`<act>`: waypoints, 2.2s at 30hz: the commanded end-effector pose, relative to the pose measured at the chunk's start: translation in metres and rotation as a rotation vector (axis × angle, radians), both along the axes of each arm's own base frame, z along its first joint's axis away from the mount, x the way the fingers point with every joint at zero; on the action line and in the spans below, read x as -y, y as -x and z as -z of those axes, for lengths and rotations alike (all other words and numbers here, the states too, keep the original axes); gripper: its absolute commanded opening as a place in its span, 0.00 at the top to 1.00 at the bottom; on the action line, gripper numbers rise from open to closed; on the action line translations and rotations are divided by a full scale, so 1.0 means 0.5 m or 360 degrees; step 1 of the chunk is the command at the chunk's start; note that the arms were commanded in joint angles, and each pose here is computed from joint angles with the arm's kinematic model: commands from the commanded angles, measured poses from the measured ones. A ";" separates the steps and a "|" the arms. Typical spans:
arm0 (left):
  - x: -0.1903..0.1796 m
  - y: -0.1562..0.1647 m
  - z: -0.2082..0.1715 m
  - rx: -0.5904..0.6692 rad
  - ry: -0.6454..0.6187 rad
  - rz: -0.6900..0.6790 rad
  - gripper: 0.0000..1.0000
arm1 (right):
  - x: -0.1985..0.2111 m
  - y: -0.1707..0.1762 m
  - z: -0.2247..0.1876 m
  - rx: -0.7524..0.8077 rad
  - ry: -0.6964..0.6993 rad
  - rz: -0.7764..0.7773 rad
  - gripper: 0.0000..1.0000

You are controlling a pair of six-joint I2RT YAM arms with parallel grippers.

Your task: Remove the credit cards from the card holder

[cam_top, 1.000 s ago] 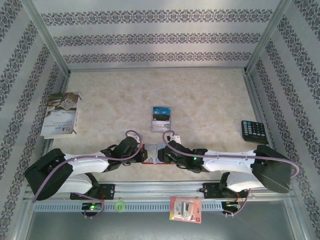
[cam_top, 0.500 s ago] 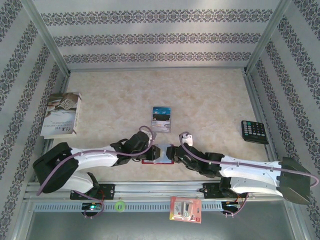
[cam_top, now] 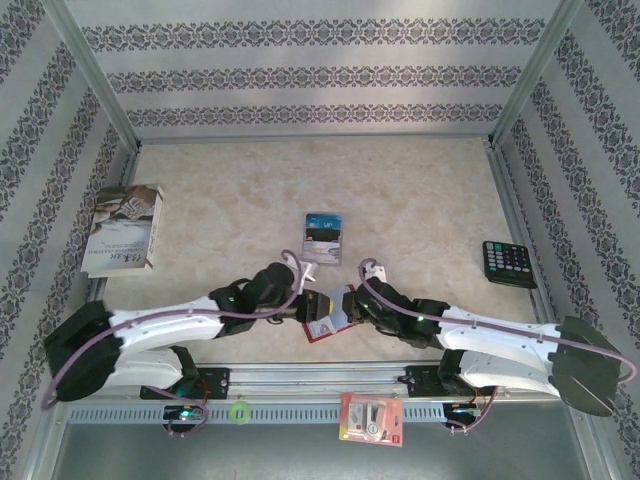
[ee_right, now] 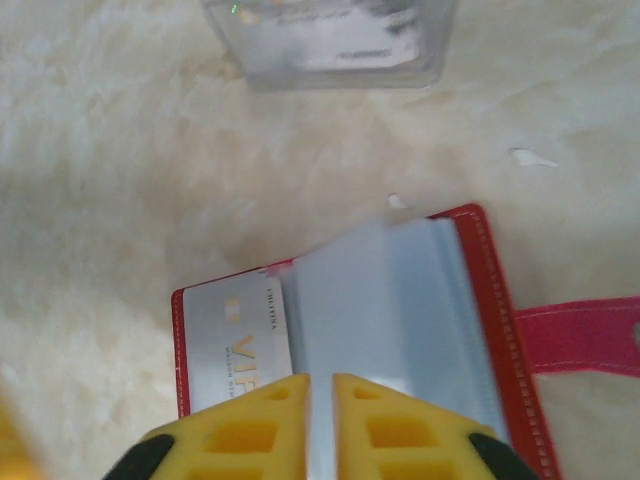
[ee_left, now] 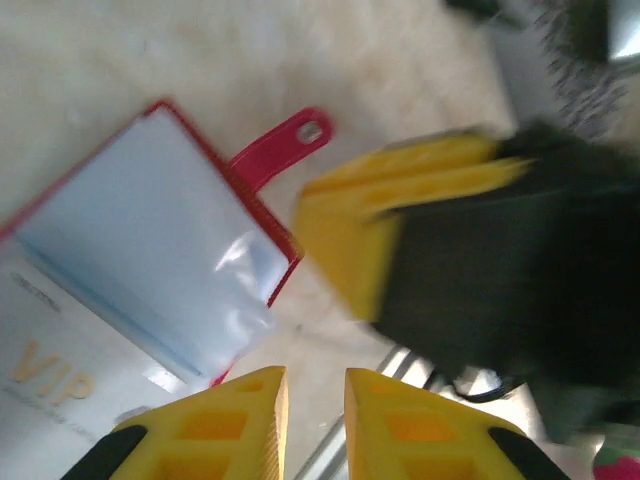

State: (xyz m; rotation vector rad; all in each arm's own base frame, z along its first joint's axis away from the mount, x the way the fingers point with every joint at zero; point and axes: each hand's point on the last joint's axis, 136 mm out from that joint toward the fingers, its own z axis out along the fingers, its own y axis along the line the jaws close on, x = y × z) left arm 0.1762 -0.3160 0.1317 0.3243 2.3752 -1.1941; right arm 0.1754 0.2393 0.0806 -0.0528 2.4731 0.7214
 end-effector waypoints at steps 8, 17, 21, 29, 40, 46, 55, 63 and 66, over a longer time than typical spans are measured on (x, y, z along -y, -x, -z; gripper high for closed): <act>-0.131 -0.026 0.151 -0.0111 -0.0358 -0.0226 0.84 | -0.118 0.009 -0.029 -0.0083 -0.0059 -0.0362 0.93; -0.102 -0.019 0.187 -0.0162 -0.0425 -0.0149 0.81 | -0.030 0.011 0.091 -0.0254 0.0307 -0.0173 0.95; -0.118 -0.019 0.219 -0.0197 -0.0513 -0.0177 0.91 | 0.026 0.007 0.116 -0.0239 0.0419 -0.0023 0.95; -0.114 -0.017 0.253 -0.0252 -0.0559 -0.0143 1.00 | 0.101 -0.002 0.135 -0.0181 0.0527 0.0205 0.93; -0.121 -0.024 0.252 -0.0237 -0.0561 -0.0148 0.97 | 0.158 -0.017 0.086 -0.0073 0.0640 0.0336 0.70; -0.124 -0.044 0.234 -0.0206 -0.0538 -0.0154 0.94 | 0.116 -0.031 0.011 0.0075 0.0536 0.0147 0.70; -0.153 -0.099 0.198 -0.0139 -0.0575 -0.0215 0.89 | -0.086 0.030 0.020 -0.0155 0.0211 -0.0525 0.73; -0.151 -0.094 0.113 -0.0005 -0.0451 -0.0241 0.68 | -0.108 0.002 0.039 -0.0241 0.0091 -0.0344 0.78; -0.116 -0.052 0.120 -0.0016 -0.0446 -0.0149 0.62 | -0.102 -0.010 0.059 -0.0314 0.0039 -0.0287 0.80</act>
